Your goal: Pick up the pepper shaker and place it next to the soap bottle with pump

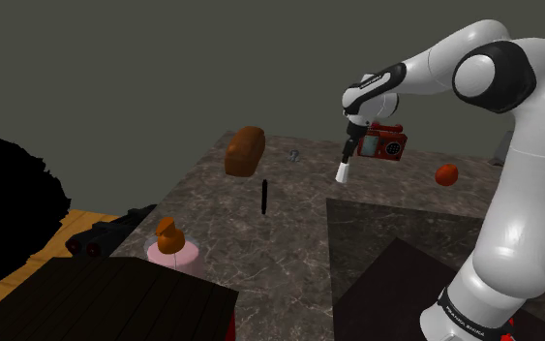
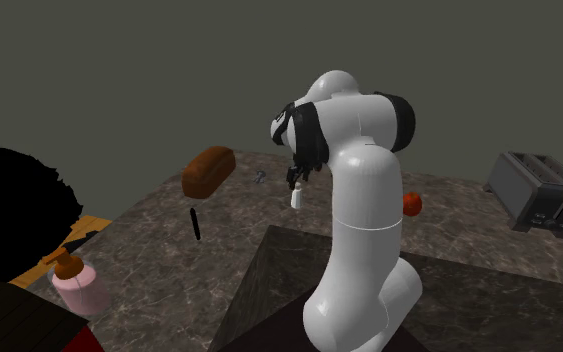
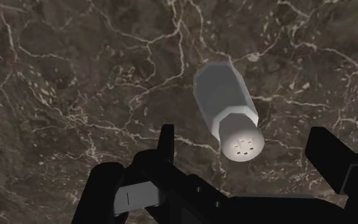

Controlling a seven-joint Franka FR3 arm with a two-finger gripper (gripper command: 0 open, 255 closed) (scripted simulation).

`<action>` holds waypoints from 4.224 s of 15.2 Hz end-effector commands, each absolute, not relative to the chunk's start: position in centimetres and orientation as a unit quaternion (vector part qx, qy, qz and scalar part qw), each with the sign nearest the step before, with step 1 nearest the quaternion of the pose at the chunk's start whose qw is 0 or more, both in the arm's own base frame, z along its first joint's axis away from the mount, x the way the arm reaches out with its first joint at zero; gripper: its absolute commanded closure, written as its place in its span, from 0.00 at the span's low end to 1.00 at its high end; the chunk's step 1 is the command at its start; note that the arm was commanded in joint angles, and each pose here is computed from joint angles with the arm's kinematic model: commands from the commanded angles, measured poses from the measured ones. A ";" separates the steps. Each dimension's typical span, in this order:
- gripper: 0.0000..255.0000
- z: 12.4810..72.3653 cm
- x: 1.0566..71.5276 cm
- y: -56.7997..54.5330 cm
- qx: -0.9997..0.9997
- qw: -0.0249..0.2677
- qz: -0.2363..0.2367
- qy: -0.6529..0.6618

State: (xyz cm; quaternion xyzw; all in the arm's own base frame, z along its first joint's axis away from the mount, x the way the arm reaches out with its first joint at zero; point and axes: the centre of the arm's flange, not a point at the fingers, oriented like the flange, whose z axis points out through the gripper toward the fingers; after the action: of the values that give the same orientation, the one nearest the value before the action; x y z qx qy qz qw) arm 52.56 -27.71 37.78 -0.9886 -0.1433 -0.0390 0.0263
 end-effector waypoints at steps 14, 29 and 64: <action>1.00 34.7 52.7 -27.6 -0.989 0.026 -0.039 -0.144; 1.00 38.4 52.7 -27.6 -0.989 0.026 -0.039 -0.144; 1.00 56.9 52.7 -27.6 -0.989 0.026 -0.039 -0.144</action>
State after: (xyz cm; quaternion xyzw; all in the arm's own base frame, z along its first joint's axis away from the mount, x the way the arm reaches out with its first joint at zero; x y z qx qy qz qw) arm 52.68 -27.60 56.45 -0.9885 -0.1437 -0.0393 0.0261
